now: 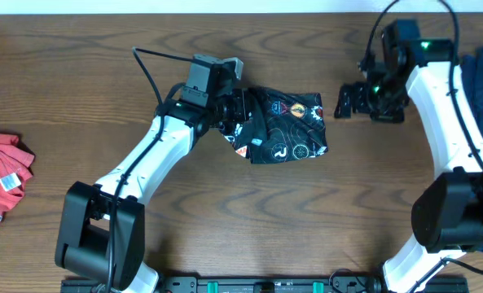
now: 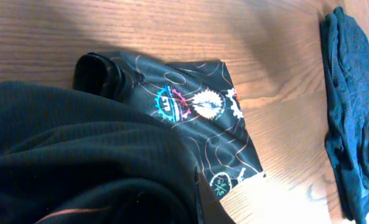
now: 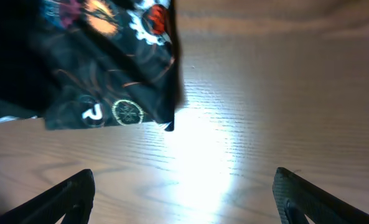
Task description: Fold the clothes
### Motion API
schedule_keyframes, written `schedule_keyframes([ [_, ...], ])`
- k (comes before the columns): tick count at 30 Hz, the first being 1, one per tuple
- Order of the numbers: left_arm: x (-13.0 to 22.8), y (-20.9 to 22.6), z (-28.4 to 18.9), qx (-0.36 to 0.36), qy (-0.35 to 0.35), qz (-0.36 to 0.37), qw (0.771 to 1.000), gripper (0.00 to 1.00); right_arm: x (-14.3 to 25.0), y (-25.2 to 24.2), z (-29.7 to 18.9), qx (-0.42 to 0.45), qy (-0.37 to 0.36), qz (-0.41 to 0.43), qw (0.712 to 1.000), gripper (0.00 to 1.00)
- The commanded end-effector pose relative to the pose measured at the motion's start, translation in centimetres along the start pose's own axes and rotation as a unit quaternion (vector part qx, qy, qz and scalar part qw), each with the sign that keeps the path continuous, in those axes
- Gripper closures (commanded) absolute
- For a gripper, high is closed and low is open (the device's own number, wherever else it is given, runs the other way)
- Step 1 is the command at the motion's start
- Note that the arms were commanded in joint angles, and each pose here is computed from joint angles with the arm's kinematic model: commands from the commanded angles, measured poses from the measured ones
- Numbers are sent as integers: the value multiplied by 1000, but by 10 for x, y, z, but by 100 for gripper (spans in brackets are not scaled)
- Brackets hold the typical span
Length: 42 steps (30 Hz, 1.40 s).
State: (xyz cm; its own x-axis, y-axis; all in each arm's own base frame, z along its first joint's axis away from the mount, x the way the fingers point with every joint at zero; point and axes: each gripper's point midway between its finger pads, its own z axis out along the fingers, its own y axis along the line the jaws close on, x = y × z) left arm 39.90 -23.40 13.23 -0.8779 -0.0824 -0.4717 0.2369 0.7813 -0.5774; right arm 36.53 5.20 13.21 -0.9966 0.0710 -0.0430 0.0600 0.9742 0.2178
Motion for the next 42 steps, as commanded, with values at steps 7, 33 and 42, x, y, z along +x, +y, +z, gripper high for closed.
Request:
schedule_keyframes([
  [7, 1, -32, 2, 27, 3, 41, 999, 94, 18, -14, 38, 8, 28, 51, 998, 16],
  [33, 11, 33, -10, -85, 32, 0, 996, 94, 19, -44, 41, 69, 20, 103, 992, 23],
  [42, 22, 100, -45, -144, 64, -105, 982, 94, 16, -44, 41, 68, 15, 102, 992, 23],
])
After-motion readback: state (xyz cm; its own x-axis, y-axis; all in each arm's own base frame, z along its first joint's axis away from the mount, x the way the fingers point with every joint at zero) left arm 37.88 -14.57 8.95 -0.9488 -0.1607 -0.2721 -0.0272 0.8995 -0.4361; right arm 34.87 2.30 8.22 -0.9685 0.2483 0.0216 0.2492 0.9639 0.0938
